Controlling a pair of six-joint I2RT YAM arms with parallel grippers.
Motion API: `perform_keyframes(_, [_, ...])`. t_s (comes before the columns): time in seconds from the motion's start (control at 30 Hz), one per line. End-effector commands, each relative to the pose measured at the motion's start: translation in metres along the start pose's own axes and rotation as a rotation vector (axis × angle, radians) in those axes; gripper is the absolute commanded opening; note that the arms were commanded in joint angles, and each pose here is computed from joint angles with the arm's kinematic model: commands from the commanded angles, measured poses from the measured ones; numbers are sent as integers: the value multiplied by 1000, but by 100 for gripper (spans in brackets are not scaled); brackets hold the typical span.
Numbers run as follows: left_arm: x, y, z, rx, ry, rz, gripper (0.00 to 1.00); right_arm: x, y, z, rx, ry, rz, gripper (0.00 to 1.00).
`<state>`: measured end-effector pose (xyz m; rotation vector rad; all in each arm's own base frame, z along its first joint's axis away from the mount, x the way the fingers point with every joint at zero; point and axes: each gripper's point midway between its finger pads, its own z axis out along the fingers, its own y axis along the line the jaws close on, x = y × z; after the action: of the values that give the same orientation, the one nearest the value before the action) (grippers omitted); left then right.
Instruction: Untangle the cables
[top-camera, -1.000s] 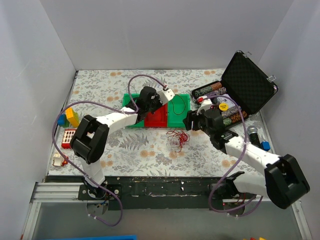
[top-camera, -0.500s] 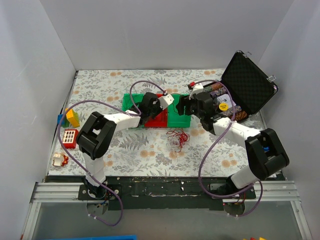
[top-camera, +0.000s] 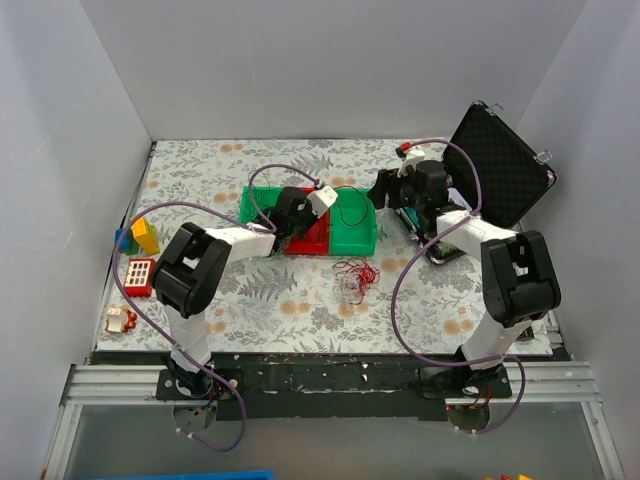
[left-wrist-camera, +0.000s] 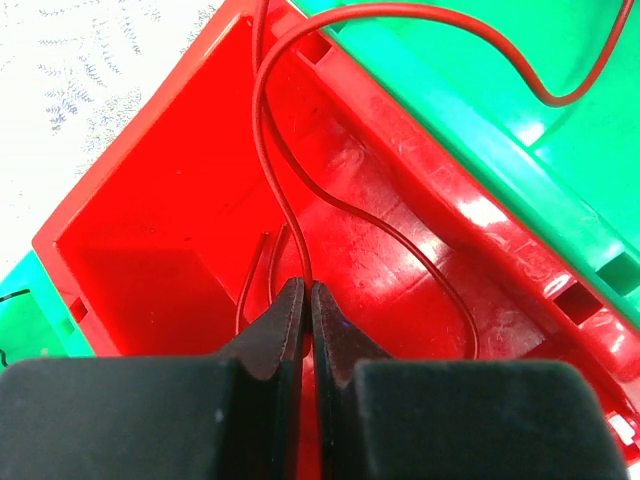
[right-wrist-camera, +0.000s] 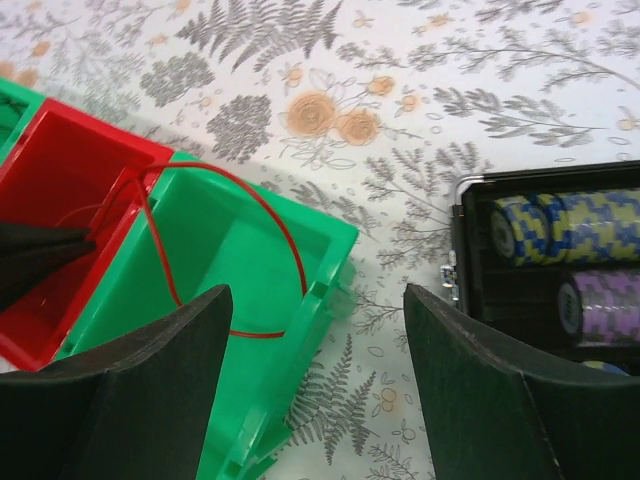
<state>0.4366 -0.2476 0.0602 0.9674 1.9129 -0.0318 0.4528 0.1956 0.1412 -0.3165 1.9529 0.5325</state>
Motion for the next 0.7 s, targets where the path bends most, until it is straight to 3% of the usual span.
perform_keyframes(0.0, [5, 3, -4, -2, 4, -40, 0, -26, 36, 4, -212, -60, -52, 76])
perform_keyframes(0.13, [4, 0, -4, 13, 1, -52, 0, -26, 37, 14, -234, -50, -52, 70])
perform_keyframes(0.27, [3, -2, -6, 30, 2, -60, 10, -23, 32, 24, -214, -42, -57, 68])
perform_keyframes(0.37, [0, -2, -8, 28, -7, -58, 5, -18, 27, 32, -199, -25, -54, 68])
perform_keyframes(0.67, [-5, 0, -9, 30, -10, -74, 2, -4, 29, 49, -191, 11, -73, 61])
